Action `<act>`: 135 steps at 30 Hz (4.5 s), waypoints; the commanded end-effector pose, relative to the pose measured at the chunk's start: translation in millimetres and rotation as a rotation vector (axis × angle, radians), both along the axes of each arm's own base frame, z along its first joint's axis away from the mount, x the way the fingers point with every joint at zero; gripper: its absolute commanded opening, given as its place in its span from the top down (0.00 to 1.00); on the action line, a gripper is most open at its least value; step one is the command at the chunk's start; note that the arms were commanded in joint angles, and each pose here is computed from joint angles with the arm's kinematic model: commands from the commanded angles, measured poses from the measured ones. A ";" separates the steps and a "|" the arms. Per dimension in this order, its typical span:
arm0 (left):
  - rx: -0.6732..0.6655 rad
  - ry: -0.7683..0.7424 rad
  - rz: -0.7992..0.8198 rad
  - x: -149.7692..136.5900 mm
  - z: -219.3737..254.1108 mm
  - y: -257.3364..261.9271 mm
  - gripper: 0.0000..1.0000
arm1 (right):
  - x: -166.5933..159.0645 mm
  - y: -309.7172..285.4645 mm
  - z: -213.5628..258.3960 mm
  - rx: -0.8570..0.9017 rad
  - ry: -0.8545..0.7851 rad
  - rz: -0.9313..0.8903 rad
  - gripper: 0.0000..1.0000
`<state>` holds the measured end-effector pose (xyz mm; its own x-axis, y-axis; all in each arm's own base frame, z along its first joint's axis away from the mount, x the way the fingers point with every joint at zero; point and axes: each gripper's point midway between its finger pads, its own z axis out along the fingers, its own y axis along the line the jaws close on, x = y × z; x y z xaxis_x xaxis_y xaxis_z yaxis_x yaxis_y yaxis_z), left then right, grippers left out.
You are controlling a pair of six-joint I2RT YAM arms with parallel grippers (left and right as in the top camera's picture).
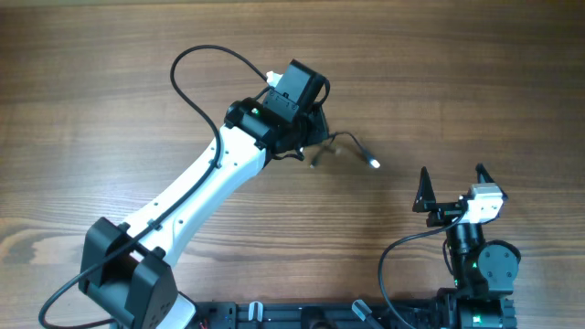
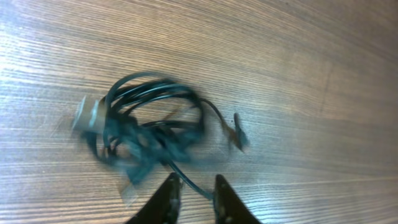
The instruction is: Untangle cables
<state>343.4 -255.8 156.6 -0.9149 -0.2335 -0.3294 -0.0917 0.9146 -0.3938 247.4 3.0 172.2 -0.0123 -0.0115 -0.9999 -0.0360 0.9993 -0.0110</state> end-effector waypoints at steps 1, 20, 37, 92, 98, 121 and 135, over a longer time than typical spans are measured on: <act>0.037 -0.004 0.016 4.4 -3.9 8.2 0.38 | -0.1 -2.6 0.9 0.013 -0.005 -0.014 0.00; 0.221 0.254 0.014 -5.2 -123.7 16.0 0.27 | -0.1 -2.6 0.9 0.013 -0.005 -0.014 0.00; 0.118 0.111 0.032 14.8 -62.9 10.9 0.96 | -0.1 -2.6 0.9 0.013 -0.005 -0.014 0.00; 0.277 0.033 0.243 73.5 -98.8 75.7 0.15 | -0.1 -2.6 0.9 0.013 -0.005 -0.014 0.00; 0.228 -0.035 0.253 92.6 -95.7 66.4 0.52 | -0.1 -2.6 0.9 0.013 -0.005 -0.014 0.00; -0.267 -0.362 0.102 41.5 140.7 36.9 0.96 | -0.1 -2.6 0.9 0.013 -0.005 -0.014 0.00; -0.136 -0.127 0.103 24.9 72.3 43.8 0.96 | -0.1 -2.6 0.9 0.013 -0.005 -0.014 0.00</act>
